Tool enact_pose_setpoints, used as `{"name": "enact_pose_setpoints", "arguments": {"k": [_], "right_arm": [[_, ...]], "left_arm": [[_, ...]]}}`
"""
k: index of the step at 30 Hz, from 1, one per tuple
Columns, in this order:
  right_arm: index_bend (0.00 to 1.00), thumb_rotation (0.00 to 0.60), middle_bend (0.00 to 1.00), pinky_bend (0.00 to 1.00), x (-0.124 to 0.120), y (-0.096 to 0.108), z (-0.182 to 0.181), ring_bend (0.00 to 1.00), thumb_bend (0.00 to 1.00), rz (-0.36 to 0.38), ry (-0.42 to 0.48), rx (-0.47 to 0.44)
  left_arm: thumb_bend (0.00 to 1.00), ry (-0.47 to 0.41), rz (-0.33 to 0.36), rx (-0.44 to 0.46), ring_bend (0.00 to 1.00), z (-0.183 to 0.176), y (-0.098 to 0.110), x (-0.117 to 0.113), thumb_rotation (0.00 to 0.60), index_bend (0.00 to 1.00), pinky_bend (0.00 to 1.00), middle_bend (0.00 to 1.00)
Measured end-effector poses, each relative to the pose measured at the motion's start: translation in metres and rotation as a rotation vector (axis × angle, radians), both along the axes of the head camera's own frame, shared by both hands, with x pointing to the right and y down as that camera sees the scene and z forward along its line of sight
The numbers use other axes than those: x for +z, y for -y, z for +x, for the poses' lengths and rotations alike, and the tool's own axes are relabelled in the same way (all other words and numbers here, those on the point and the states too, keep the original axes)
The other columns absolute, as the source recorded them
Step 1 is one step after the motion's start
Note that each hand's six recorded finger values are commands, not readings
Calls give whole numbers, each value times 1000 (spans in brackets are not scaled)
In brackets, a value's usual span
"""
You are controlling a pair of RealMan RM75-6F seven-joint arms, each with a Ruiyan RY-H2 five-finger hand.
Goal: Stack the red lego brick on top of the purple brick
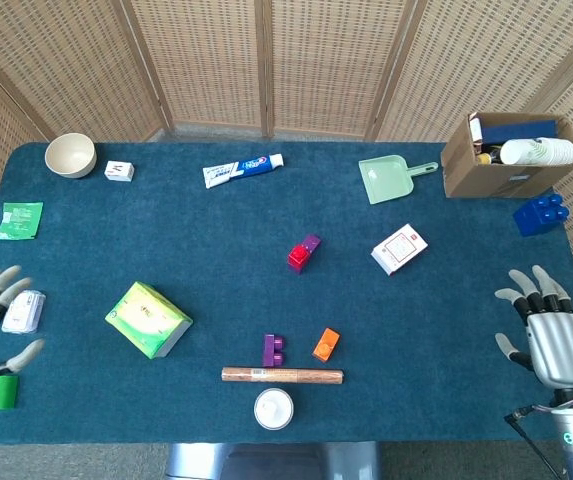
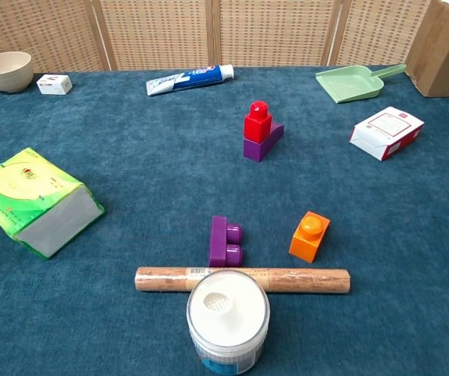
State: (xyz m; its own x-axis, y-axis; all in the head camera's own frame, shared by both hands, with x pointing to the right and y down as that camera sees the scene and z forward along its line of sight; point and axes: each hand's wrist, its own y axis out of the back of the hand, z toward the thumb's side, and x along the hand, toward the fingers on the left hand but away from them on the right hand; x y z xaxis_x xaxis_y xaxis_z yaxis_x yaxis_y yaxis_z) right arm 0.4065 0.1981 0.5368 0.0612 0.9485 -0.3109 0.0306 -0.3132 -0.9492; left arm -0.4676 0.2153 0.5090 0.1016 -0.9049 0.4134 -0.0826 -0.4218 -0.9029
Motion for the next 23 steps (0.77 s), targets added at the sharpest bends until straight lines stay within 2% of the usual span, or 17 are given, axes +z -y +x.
{"name": "enact_pose_setpoints", "arguments": {"k": [6, 9, 16, 23], "right_arm": [[318, 600, 178, 141, 3, -6, -6, 0, 208, 3, -1, -21], [318, 600, 178, 140, 2, -8, -7, 0, 207, 8, 0, -28], [320, 600, 178, 140, -2, -10, -7, 0, 207, 14, 6, -27], [330, 600, 178, 140, 2, -12, -4, 0, 207, -4, 9, -15]], "left_arm": [[226, 34, 12, -80, 0, -31, -36, -14, 0, 144, 0, 15], [226, 32, 12, -88, 0, -35, -45, -16, 0, 149, 0, 17], [226, 29, 34, -73, 0, -30, -43, -16, 0, 154, 0, 19], [225, 19, 16, -68, 0, -24, -39, -7, 0, 155, 0, 19]]}}
